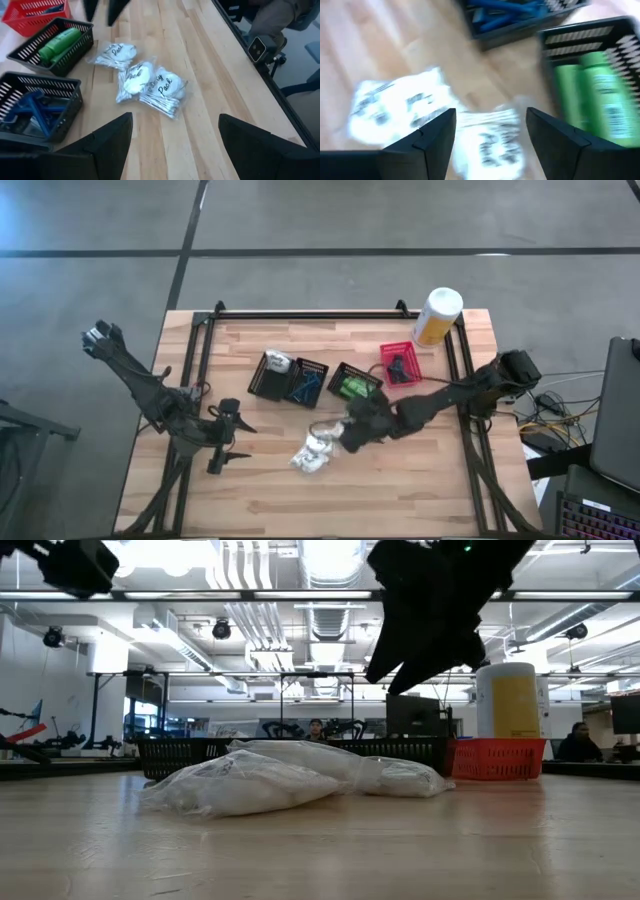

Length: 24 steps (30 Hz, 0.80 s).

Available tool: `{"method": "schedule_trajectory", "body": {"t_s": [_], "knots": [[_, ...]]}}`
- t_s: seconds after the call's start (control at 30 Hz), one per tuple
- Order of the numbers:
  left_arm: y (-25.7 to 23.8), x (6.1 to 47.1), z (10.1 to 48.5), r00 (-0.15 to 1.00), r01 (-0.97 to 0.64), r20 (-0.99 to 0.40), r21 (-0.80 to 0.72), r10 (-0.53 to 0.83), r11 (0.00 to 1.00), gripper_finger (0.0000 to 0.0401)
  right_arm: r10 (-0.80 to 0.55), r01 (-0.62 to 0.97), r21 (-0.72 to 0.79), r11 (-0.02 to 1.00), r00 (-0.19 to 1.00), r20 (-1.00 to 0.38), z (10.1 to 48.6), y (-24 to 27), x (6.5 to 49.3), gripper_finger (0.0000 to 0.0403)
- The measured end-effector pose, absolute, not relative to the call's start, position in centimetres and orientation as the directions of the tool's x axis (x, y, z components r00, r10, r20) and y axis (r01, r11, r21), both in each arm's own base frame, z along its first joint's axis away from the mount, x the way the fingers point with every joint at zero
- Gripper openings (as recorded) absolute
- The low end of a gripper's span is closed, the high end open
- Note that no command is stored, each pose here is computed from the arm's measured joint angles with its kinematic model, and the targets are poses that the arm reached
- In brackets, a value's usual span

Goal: Pick & Place Travel size toiletries
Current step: Put the center vanity pack into the left black bin

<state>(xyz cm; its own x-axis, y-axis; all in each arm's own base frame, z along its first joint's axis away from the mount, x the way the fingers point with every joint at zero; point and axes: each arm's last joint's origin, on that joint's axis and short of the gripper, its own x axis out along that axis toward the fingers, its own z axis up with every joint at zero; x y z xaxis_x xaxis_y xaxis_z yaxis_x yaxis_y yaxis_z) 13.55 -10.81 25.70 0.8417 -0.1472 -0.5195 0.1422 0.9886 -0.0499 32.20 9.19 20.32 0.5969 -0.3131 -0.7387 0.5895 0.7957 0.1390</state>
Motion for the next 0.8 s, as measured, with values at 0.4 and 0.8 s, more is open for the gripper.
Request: {"method": "schedule_trajectory", "body": {"t_s": [0.4,0.8], "knots": [[-10.1,12.8,25.0,0.873,0.146,-0.456,-0.094,-0.173,0.985,0.0298,-0.357,0.578,0.106,0.809,0.626,-0.694,19.8,11.8,32.1,0.0216],[-10.1,12.8,24.8,0.871,0.144,-0.461,-0.089,-0.17,0.985,0.0298,-0.345,0.552,0.085,0.83,0.626,-0.699,19.9,11.8,32.1,0.0199]]}}
